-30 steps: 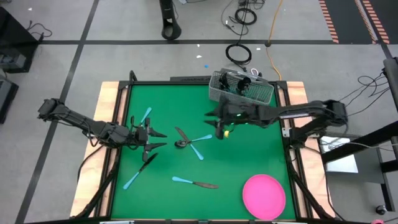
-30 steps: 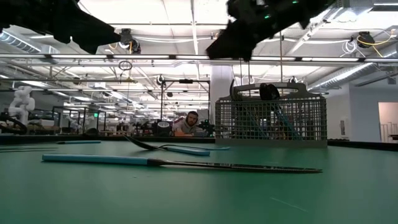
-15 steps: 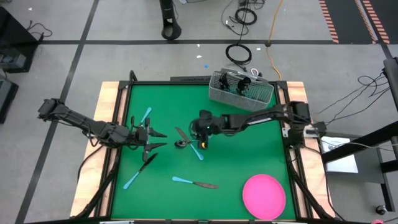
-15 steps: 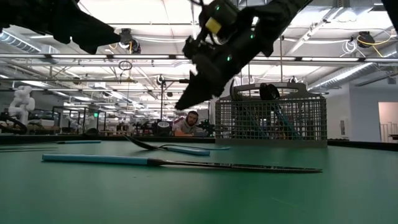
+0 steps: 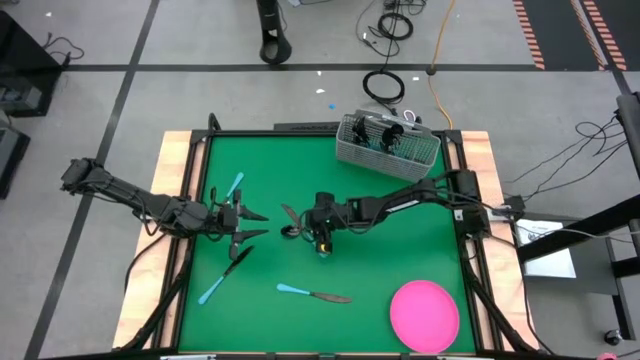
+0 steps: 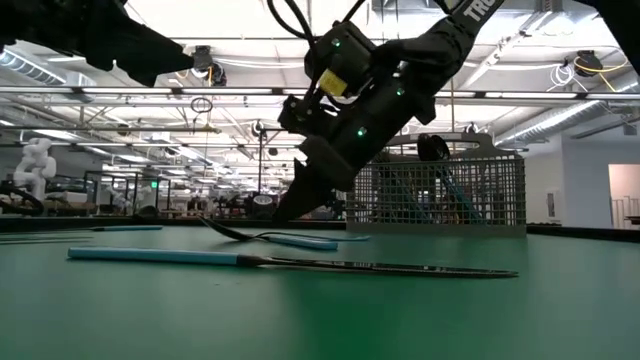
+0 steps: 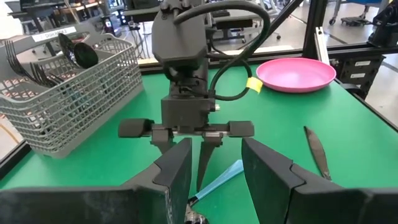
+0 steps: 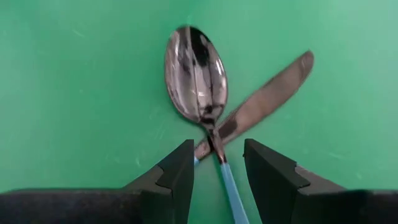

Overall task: Sort silverware
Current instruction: Put the blue spoon into the silverware basket

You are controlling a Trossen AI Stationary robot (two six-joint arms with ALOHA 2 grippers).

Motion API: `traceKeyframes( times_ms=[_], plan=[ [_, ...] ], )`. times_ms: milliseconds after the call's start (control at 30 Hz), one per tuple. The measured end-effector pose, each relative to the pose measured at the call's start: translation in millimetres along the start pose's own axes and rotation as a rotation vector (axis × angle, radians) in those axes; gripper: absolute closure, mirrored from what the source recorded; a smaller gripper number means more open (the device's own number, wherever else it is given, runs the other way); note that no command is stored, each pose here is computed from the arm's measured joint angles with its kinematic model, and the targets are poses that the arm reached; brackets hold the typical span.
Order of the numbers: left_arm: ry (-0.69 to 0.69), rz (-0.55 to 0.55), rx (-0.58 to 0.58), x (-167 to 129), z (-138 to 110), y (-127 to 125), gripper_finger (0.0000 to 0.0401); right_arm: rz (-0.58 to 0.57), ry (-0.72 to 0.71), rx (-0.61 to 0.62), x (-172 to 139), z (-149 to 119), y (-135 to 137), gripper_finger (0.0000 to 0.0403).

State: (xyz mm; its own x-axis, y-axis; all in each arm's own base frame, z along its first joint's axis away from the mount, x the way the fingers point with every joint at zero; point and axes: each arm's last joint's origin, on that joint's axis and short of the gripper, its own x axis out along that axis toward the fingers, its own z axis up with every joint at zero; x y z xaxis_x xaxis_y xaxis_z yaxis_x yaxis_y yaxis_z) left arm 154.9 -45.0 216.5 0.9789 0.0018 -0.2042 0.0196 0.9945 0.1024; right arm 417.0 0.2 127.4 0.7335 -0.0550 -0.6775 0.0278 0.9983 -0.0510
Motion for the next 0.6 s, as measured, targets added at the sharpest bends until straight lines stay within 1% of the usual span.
traceKeyframes(
  times_ms=[367, 600],
  plan=[
    [0.0, 0.0, 0.0, 0, 0, 0, 0.0258, -0.011, 0.011, -0.043, 1, -1, -10, 0.0271],
    [0.0, 0.0, 0.0, 0, 0, 0, 0.0258, -0.009, 0.02, -0.059, 4, -4, -10, 0.0271]
  ],
)
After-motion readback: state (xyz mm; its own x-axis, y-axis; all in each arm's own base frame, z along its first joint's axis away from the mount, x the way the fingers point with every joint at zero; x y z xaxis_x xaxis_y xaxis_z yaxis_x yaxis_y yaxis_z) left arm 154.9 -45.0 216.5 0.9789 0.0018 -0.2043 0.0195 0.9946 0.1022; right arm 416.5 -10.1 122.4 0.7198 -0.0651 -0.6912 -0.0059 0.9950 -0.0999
